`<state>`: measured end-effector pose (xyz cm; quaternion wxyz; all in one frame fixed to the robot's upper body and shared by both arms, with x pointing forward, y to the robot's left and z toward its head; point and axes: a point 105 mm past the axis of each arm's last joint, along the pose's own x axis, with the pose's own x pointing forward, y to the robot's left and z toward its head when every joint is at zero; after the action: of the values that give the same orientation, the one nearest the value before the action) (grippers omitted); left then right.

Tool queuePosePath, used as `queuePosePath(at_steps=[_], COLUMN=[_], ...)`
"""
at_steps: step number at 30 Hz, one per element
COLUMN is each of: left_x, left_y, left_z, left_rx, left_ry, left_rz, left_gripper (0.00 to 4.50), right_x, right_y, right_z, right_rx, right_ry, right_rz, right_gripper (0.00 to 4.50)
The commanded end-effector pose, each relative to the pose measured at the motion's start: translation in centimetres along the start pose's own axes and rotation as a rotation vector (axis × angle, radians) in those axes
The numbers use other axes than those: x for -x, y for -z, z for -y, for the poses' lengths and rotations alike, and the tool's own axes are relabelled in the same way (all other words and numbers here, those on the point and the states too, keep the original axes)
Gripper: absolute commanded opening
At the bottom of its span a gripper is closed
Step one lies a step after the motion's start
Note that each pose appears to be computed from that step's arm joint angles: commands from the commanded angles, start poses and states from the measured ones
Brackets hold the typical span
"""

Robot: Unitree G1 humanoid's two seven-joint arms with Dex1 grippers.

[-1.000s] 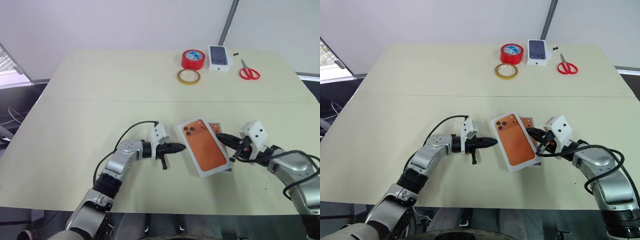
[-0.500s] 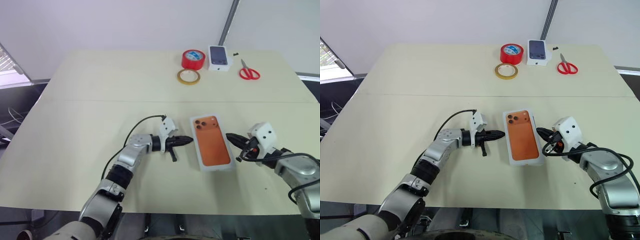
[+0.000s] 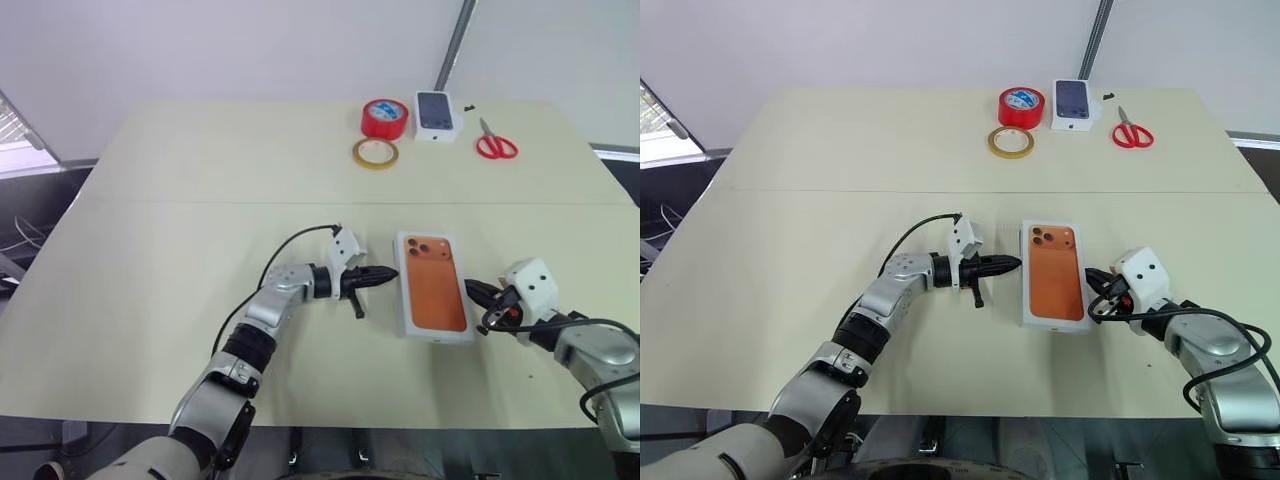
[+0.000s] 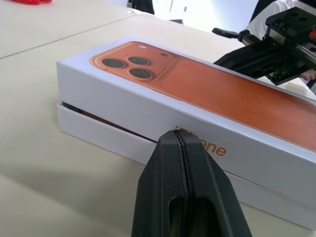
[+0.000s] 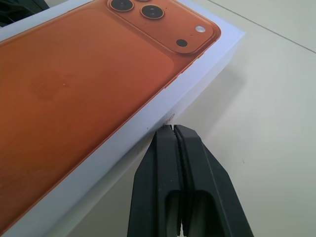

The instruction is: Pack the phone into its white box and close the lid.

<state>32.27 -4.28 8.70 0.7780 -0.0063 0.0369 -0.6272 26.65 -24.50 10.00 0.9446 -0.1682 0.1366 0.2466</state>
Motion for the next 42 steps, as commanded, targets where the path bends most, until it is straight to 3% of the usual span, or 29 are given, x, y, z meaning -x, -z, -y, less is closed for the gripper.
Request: queuePosePath(at_steps=[1,22,29,32,36,39,42], left_x=[-1.2,-0.3,0.0,0.4,0.5,-0.5,-2.4], left_y=[-1.2,-0.5,-0.1,-1.2,-5.2,-7.1,-6.9], left_z=[1.1,0.9,0.6,0.0,-0.9,-1.0,-0.2], left_rx=[-0.04,-0.023,-0.021,-0.024,0.022,0.003,-0.043], left_ry=[0.055,0.006,-0.017,-0.035,-0.044,-0.032,0.018], left_rz=[0.022,0.009,-0.003,0.023,0.149,0.188,0.158], left_gripper=[0.0,0.0,0.0,0.0,0.0,0.0,0.0], right_x=[-0.6,-2.5,-3.0,-2.5,-1.4,-0.6,-0.3], right_y=[-1.2,-1.4,0.5,-0.3,-3.5,-4.9,-4.9], right_z=[-1.0,-0.8,-0.3,0.9,2.2,1.6,0.1], right_rx=[0.03,0.077,0.134,0.13,0.035,0.011,-0.013], right_ry=[-0.038,-0.051,-0.036,0.008,0.043,-0.012,-0.109], right_rz=[0.052,0.044,-0.058,-0.028,0.139,0.224,0.232], right_gripper=[0.06,0.06,0.06,0.06,0.06,0.06,0.06])
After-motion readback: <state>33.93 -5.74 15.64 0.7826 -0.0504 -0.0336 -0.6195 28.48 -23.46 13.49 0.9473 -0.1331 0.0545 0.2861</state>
